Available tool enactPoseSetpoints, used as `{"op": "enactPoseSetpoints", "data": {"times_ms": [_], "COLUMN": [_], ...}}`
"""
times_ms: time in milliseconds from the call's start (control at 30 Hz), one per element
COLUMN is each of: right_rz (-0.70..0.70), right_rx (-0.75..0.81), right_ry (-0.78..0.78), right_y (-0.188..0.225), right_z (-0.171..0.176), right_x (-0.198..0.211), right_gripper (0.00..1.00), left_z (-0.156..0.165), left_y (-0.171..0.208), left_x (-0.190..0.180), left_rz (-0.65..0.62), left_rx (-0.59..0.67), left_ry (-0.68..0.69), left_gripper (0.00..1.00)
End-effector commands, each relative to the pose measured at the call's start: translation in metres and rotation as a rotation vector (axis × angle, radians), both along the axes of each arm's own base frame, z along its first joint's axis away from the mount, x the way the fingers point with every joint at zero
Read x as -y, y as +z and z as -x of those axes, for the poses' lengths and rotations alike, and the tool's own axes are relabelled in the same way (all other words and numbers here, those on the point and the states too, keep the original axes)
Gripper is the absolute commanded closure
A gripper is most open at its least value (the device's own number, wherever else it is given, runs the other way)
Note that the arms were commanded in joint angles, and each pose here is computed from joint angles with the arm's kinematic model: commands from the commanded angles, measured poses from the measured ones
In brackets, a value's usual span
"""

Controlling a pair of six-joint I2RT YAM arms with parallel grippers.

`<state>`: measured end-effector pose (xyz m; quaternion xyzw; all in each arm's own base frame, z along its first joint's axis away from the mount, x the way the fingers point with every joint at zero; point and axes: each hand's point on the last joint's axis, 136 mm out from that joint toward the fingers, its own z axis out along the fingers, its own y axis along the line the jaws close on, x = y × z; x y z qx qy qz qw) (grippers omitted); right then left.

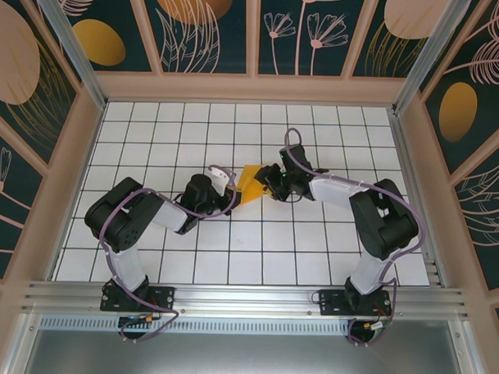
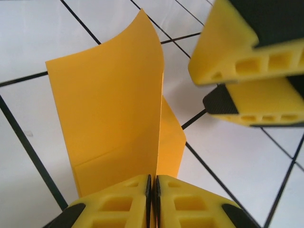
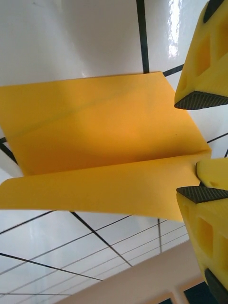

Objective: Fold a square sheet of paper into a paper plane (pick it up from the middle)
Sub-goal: Fourth fold the wing at the center of the table.

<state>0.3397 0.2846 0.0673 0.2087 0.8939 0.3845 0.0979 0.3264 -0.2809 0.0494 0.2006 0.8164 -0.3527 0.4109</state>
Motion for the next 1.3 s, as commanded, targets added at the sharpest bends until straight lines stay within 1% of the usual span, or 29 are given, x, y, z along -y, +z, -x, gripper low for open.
{"op": "enactPoseSetpoints", "data": {"times_ms": [0, 100, 133, 333, 467, 500, 667, 767, 1033, 1267], "right_rz": [-0.088, -0.107, -0.116, -0.116, -0.092, -0.090, -0.094, -0.104, -0.106, -0.075], "right_rx": [0.167, 0.182, 0.186, 0.227, 0.199, 0.200, 0.206, 0.214, 0.208, 0.190], "right_ry": [0.102, 0.152, 0.170, 0.241, 0.269, 0.247, 0.268, 0.277, 0.313, 0.324], "right_y": [0.029, 0.025, 0.023, 0.016, 0.002, 0.002, 0.000, 0.000, -0.006, -0.016], "right_z": [-0.003, 0.002, 0.003, 0.004, 0.005, -0.003, -0.006, -0.007, -0.008, -0.009], "right_x": [-0.014, -0.019, -0.022, -0.027, -0.029, -0.020, -0.024, -0.026, -0.032, -0.031], "right_gripper": [0.52, 0.52, 0.54, 0.56, 0.54, 0.53, 0.50, 0.48, 0.47, 0.45], "left_z": [0.005, 0.007, 0.007, 0.007, 0.005, 0.005, 0.006, 0.004, 0.003, -0.001], "left_y": [0.013, 0.013, 0.013, 0.016, 0.017, 0.017, 0.007, 0.004, 0.002, 0.001], "left_x": [0.005, 0.006, 0.006, 0.003, 0.001, 0.000, 0.005, 0.003, 0.001, 0.001], "left_rz": [0.132, 0.177, 0.194, 0.285, 0.341, 0.353, 0.374, 0.381, 0.369, 0.357], "left_rx": [-0.072, -0.140, -0.164, -0.257, -0.321, -0.336, -0.412, -0.429, -0.430, -0.422], "left_ry": [0.018, 0.039, 0.047, 0.081, 0.093, 0.094, 0.085, 0.098, 0.108, 0.105], "left_gripper": [0.86, 0.87, 0.88, 0.88, 0.88, 0.88, 0.86, 0.86, 0.85, 0.83]}}
